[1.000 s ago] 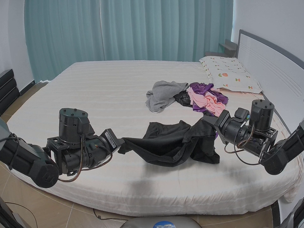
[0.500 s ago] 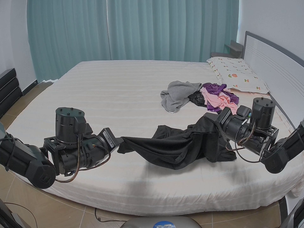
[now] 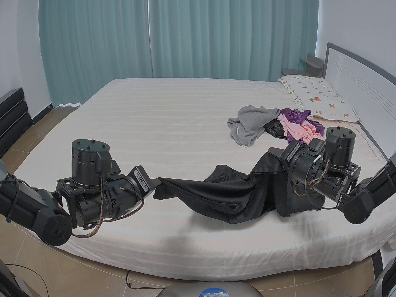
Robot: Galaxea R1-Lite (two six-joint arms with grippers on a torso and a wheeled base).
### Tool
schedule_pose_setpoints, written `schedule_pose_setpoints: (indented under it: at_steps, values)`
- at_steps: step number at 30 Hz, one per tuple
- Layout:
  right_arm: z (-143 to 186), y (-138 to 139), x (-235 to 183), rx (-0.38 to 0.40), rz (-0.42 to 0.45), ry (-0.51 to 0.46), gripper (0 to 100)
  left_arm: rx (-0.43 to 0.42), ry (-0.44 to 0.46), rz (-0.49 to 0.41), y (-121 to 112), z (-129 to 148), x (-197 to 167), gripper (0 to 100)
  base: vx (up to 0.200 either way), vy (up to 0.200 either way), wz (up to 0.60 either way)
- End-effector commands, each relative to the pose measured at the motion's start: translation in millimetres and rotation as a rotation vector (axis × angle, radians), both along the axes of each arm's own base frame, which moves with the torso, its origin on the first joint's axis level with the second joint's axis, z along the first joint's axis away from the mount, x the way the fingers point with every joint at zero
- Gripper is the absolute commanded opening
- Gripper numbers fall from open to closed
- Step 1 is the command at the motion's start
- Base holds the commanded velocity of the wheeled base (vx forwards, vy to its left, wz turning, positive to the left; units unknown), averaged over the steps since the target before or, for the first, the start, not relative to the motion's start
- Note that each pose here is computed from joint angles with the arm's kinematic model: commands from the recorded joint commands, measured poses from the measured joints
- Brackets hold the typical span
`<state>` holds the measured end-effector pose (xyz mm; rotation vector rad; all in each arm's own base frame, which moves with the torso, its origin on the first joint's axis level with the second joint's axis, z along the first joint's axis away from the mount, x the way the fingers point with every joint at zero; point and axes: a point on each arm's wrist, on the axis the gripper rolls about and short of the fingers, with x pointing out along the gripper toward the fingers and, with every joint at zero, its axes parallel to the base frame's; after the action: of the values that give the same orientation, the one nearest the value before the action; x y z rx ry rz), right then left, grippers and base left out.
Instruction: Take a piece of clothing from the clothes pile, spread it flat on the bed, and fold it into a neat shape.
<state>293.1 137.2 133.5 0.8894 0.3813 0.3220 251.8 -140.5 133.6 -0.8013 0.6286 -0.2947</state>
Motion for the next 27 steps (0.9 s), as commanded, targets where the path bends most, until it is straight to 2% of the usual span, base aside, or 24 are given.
schedule_pose_setpoints:
  at_steps: [1,11,22,27]
  values:
    - [-0.9,1.1,2.6,-0.004,-0.004,0.0,0,-0.002,-0.002,0.002,0.2,0.2,0.7,0,0.0,0.2,0.0]
    - [-2.0,0.8,7.6,-0.078,-0.076,-0.01,0,-0.002,-0.003,0.005,0.8,0.6,1.4,0,0.0,0.2,0.0]
    - [22.0,3.9,6.6,-0.049,-0.06,-0.103,0,-0.02,-0.036,0.034,9.9,11.7,2.1,0,0.0,0.2,0.0]
    - [24.7,4.7,5.7,-0.045,-0.052,-0.109,0,-0.025,-0.045,0.036,11.2,15.0,0.6,0,0.0,0.2,0.0]
